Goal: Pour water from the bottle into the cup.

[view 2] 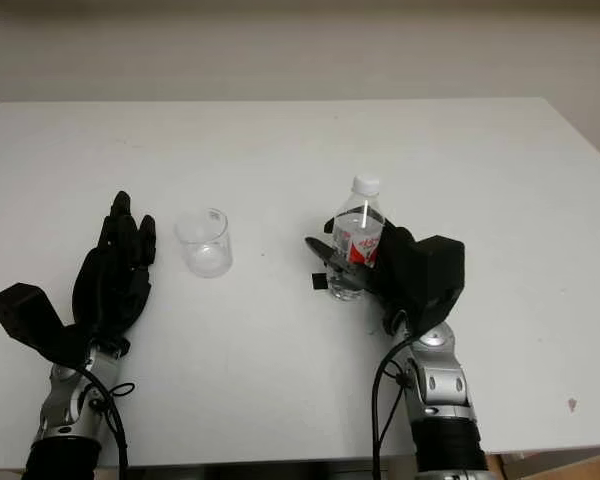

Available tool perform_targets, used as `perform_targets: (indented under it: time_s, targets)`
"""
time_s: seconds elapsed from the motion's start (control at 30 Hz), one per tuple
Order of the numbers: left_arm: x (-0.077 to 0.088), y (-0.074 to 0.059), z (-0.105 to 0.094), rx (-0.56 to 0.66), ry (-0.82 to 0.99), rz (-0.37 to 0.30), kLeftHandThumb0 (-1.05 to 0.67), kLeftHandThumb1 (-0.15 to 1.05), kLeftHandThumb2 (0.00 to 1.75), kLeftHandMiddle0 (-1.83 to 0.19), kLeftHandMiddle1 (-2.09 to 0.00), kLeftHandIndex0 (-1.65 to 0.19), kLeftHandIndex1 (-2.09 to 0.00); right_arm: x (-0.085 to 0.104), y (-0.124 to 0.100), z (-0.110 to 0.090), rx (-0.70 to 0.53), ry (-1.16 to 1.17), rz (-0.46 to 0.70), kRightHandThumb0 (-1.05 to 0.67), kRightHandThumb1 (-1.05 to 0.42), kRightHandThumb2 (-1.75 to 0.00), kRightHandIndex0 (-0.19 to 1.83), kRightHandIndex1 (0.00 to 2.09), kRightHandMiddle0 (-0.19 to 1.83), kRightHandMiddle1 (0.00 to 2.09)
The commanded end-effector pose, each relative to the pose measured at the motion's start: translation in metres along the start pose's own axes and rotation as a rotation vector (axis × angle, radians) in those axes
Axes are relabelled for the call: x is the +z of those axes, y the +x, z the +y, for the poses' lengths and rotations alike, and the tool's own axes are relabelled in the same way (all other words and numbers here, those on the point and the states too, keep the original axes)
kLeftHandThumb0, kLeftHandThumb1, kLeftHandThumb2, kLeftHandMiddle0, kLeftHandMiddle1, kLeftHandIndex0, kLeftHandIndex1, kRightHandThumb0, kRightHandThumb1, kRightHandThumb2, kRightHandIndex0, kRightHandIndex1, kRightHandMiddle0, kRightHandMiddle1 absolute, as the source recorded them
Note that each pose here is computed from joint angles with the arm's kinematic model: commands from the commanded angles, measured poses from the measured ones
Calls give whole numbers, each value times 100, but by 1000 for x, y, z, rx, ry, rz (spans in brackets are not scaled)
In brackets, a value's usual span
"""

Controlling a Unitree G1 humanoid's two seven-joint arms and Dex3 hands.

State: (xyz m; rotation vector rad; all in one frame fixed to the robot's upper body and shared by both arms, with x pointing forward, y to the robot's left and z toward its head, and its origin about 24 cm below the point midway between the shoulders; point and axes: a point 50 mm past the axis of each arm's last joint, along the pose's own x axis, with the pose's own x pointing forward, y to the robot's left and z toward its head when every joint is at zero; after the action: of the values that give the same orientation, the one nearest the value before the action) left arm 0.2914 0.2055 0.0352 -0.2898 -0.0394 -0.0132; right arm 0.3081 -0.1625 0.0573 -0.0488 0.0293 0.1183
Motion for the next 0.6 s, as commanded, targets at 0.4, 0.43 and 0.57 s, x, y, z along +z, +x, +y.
perform_targets:
  time_s: [0.4, 0.43, 0.57]
  targets:
    - [-18, -13, 8, 45, -17, 76, -68, 105, 55, 14, -6, 17, -6, -7, 13, 0, -22, -108, -21, -27, -105, -27, 133, 209, 77, 209]
    - [-18, -13, 8, 46, -18, 75, -68, 105, 55, 14, -6, 17, -6, -7, 14, 1, -17, -100, -18, -27, -105, -27, 135, 209, 78, 209]
    - [-18, -14, 10, 43, -7, 76, -69, 105, 54, 15, -5, 17, -5, -9, 15, 3, 5, -33, 18, -26, -105, -30, 141, 209, 82, 209]
